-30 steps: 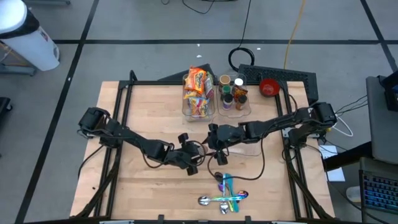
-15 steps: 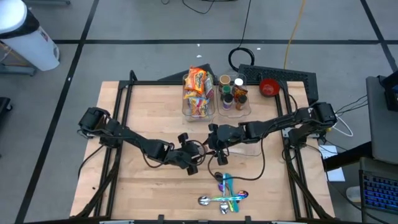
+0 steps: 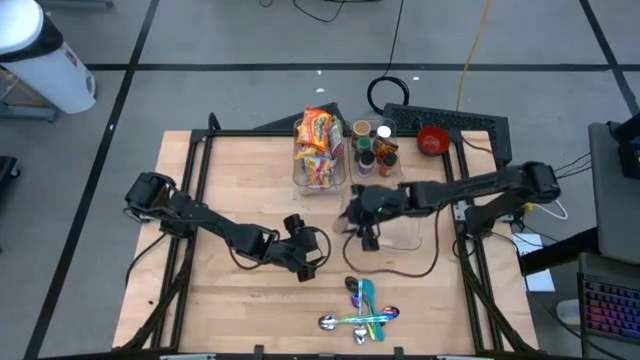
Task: Pick & Place Food Item
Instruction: Put the brown seasoning bottle into the right transparent bin
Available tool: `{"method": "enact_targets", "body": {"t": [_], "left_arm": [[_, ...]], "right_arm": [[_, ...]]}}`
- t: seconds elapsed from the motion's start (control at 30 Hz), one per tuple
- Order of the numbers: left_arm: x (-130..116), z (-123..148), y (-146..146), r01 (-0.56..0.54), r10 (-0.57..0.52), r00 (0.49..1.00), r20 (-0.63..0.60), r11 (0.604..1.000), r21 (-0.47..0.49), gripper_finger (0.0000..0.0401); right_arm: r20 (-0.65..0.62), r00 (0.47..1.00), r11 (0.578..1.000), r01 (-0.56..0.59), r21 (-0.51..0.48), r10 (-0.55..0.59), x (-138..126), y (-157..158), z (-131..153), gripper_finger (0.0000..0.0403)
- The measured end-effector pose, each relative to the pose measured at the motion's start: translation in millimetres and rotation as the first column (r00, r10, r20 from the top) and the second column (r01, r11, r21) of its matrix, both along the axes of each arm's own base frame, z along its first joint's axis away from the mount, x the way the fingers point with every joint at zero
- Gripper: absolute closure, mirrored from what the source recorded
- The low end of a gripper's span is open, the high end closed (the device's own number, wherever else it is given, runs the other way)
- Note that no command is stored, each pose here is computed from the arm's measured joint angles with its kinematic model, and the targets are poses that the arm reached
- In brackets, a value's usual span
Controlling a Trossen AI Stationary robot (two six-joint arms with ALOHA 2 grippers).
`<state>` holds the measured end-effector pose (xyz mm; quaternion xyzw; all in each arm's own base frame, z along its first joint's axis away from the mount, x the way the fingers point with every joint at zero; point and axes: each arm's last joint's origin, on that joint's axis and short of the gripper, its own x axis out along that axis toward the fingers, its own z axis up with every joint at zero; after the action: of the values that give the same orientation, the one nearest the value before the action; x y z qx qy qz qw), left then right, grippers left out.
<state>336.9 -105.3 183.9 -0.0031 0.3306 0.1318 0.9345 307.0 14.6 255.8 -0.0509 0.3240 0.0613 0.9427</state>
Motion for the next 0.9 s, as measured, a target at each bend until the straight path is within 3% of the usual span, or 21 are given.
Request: {"method": "enact_targets", "body": {"t": [0.23,0.4,0.63,0.73,0.9], "left_arm": [[0.5,-0.4,2.9,-0.010,0.010,1.000,-0.004,1.000,0.003,0.0013],[2.2,-0.4,8.9,-0.030,0.030,1.000,-0.004,1.000,0.003,0.0020],[3.7,-0.3,13.5,-0.039,0.039,0.999,-0.003,0.999,-0.004,0.0014],[3.8,-0.3,13.5,-0.039,0.039,0.999,-0.003,0.999,-0.004,0.0016],[3.9,-0.1,13.5,-0.039,0.039,0.999,-0.001,0.999,-0.004,0.0024]], "right_arm": [[0.049,0.974,0.974,0.222,-0.051,-0.219,-42.3,-47.2,39.4,0.0242],[0.036,0.922,0.919,0.387,-0.074,-0.385,-70.0,-92.4,48.6,0.0242],[-0.085,0.879,0.883,0.468,-0.026,-0.468,-93.9,-140.2,6.9,0.0242],[-0.119,0.859,0.867,0.498,-0.024,-0.497,-99.6,-146.9,-14.2,0.0242],[-0.111,0.867,0.873,0.488,-0.001,-0.485,-100.3,-144.5,-29.8,0.0242]]}}
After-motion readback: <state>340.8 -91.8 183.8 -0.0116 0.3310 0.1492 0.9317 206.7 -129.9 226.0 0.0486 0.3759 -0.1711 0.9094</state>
